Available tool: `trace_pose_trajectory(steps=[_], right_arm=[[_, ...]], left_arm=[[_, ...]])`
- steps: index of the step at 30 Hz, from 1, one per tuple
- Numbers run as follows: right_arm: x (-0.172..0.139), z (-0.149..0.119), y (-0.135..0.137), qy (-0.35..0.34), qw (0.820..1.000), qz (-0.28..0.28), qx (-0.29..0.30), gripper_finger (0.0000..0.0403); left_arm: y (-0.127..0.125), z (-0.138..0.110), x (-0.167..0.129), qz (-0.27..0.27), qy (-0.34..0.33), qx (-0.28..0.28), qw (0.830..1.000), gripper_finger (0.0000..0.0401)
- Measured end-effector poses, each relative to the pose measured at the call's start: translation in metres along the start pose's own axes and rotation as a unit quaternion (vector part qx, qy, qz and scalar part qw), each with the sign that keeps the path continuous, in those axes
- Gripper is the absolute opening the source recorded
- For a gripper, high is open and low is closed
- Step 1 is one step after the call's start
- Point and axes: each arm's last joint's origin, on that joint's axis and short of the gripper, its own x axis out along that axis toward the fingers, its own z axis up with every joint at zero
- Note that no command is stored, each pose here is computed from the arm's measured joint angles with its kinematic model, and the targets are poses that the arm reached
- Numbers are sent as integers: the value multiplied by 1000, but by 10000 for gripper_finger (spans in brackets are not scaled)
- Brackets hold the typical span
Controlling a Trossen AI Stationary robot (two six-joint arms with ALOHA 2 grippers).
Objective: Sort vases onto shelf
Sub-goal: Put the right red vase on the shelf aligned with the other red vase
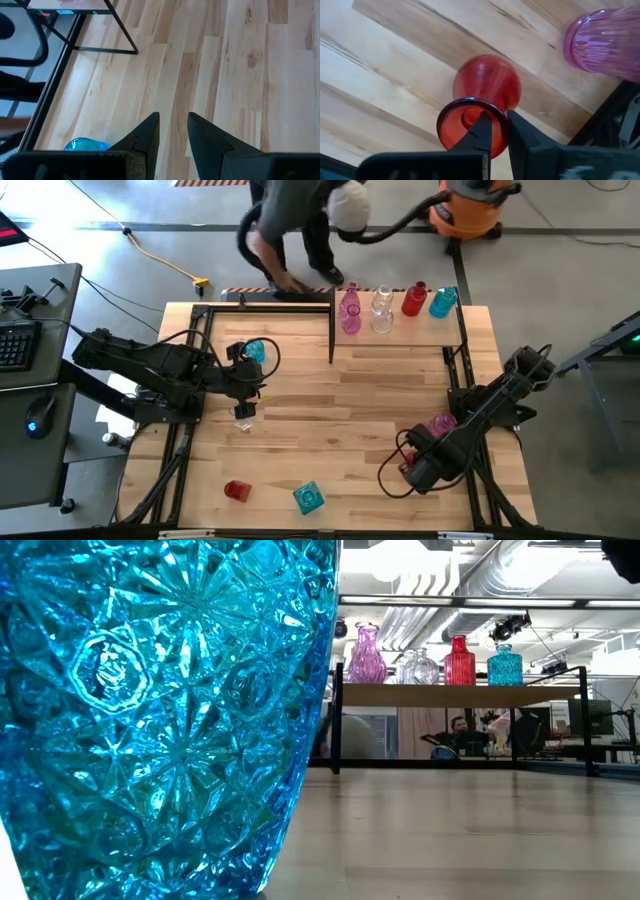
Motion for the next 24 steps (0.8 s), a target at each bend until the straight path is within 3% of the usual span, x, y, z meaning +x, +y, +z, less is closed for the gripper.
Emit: trace_pose_trajectory(steps=[11,24], right_arm=[[-5,15,-5,12,1000,-7,-8,0],[-40,26,-31,-44,996,82,4,0]], left_arm=[[0,0,0,0,0,3,1000,90],[0,0,0,0,0,9,1000,90]])
